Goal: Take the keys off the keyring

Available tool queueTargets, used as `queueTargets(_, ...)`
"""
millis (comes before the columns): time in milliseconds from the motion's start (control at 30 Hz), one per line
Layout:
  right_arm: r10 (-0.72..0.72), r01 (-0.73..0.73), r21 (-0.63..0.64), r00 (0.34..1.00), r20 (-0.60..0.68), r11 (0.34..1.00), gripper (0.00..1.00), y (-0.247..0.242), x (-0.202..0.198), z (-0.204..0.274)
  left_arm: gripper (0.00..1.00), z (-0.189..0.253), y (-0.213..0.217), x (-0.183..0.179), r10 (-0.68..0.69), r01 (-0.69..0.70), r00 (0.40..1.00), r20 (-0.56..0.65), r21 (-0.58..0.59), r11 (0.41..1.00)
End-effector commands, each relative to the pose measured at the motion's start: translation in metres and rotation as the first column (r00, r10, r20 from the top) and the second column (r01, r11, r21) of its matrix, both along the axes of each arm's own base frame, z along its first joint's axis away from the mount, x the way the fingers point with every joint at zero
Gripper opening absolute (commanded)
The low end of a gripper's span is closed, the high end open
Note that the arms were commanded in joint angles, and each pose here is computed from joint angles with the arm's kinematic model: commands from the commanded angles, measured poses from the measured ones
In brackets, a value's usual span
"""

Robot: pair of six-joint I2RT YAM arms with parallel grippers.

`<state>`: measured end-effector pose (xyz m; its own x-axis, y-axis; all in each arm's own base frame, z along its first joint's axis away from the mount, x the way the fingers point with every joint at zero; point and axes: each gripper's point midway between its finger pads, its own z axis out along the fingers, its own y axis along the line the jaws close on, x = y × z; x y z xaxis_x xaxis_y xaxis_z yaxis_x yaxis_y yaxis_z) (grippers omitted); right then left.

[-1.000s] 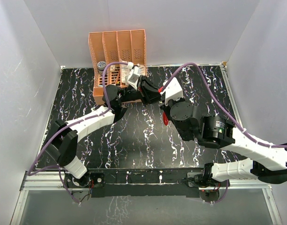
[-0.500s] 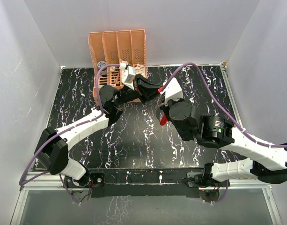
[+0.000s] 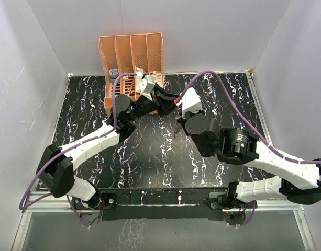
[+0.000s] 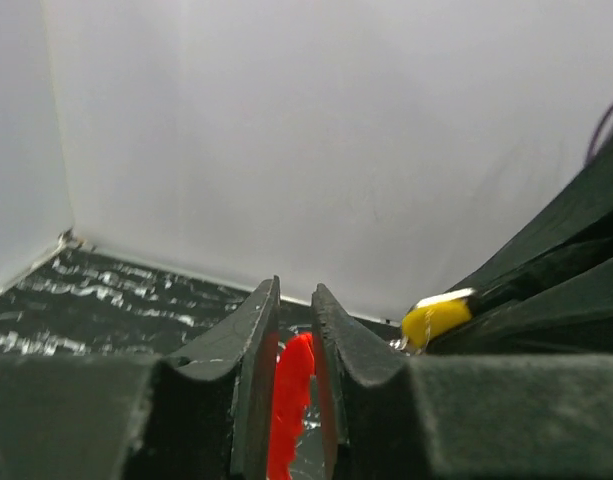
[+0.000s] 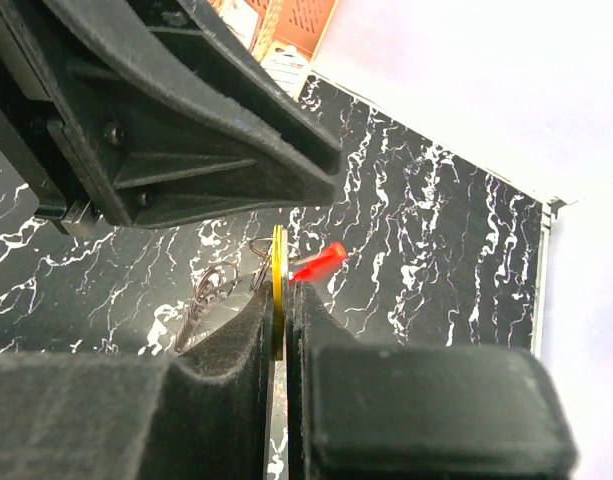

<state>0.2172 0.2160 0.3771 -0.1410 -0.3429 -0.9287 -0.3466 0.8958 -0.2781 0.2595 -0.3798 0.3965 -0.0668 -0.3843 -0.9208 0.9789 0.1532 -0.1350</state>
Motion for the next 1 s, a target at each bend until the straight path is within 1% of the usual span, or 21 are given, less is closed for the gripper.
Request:
queueTargets(0, -0.057, 0.049, 0.096, 0.994, 0.092, 0.994, 0.00, -0.015, 0.003, 0.051, 0.21, 0.000, 0.025, 0.011, 0.184, -0.185, 0.983, 0.028, 0.062, 0.981)
queueTargets(167, -0.057, 0.051, 0.058, 0.991, 0.118, 0.997, 0.00, -0.017, 0.005, 0.070, 0.36, -0.001, 0.047, 0.015, 0.302, -0.312, 0.948, 0.100, 0.110, 0.944)
queueTargets(333, -0.074, 0.080, -0.064, 0.993, 0.087, 0.995, 0.00, -0.017, 0.007, 0.067, 0.45, 0.012, 0.065, 0.016, 0.375, -0.397, 0.910, 0.177, 0.114, 0.911)
queueTargets(500, -0.108, 0.121, -0.235, 0.992, 0.066, 0.965, 0.00, -0.022, 0.011, 0.060, 0.46, 0.011, 0.068, 0.021, 0.390, -0.424, 0.899, 0.198, 0.171, 0.889)
queueTargets(600, -0.124, 0.140, -0.365, 0.990, 0.066, 0.920, 0.00, -0.024, 0.013, 0.051, 0.46, 0.009, 0.067, 0.021, 0.389, -0.423, 0.900, 0.196, 0.183, 0.887)
queueTargets(700, -0.126, 0.152, -0.446, 0.988, 0.088, 0.882, 0.00, -0.022, 0.017, 0.050, 0.46, 0.009, 0.071, 0.019, 0.399, -0.432, 0.896, 0.193, 0.174, 0.885)
queueTargets(767, -0.112, 0.149, -0.466, 0.988, 0.105, 0.872, 0.00, -0.021, 0.018, 0.055, 0.46, 0.007, 0.074, 0.019, 0.408, -0.438, 0.894, 0.186, 0.177, 0.881)
queueTargets(900, -0.115, 0.167, -0.451, 0.983, 0.141, 0.877, 0.00, -0.024, 0.020, 0.072, 0.46, 0.007, 0.078, 0.013, 0.407, -0.436, 0.896, 0.178, 0.173, 0.883)
queueTargets(967, -0.110, 0.170, -0.436, 0.981, 0.160, 0.884, 0.00, -0.025, 0.021, 0.079, 0.48, 0.009, 0.078, 0.007, 0.390, -0.418, 0.903, 0.179, 0.162, 0.894)
